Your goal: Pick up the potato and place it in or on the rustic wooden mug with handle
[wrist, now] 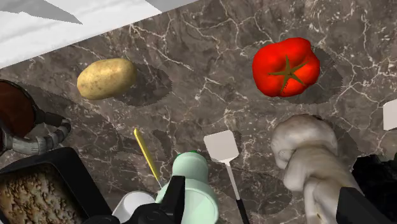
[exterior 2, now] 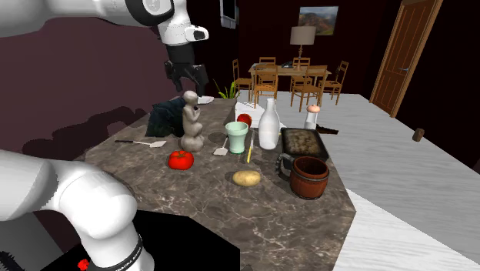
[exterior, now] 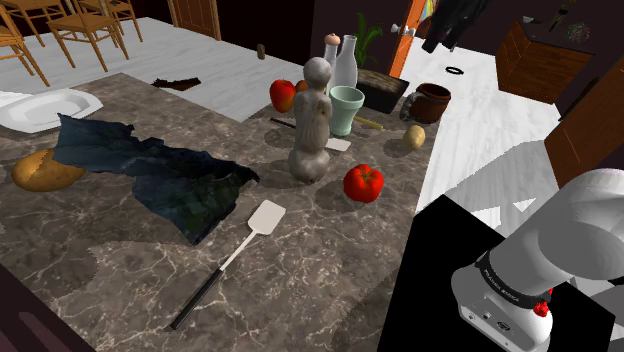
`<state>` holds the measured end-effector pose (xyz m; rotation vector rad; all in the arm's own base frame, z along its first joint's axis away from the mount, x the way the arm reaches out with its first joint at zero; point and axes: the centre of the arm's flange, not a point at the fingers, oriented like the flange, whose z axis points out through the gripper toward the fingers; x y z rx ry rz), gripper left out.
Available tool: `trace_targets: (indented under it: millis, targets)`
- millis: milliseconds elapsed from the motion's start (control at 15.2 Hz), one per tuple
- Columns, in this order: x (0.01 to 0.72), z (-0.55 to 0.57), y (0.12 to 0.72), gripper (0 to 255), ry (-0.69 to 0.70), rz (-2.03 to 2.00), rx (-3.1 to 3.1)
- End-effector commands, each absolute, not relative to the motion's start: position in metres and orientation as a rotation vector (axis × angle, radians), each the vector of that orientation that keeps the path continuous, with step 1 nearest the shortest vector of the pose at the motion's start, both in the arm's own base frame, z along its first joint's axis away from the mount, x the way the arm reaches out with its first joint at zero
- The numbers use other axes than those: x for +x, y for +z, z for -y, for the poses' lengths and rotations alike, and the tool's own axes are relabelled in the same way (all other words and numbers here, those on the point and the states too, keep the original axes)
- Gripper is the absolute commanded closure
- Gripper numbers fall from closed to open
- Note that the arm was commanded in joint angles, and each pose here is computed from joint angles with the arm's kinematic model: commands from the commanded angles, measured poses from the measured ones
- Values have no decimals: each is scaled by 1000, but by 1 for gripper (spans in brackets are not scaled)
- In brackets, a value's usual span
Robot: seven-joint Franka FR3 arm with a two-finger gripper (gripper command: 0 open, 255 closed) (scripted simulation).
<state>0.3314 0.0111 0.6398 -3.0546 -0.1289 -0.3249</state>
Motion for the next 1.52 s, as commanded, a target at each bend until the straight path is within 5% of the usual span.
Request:
trace_targets:
  millis: [0,1452]
  targets:
    - [331,-11,640,0,-325,129,-3055]
    - [424,154,426,0,-50,-1098,-2889]
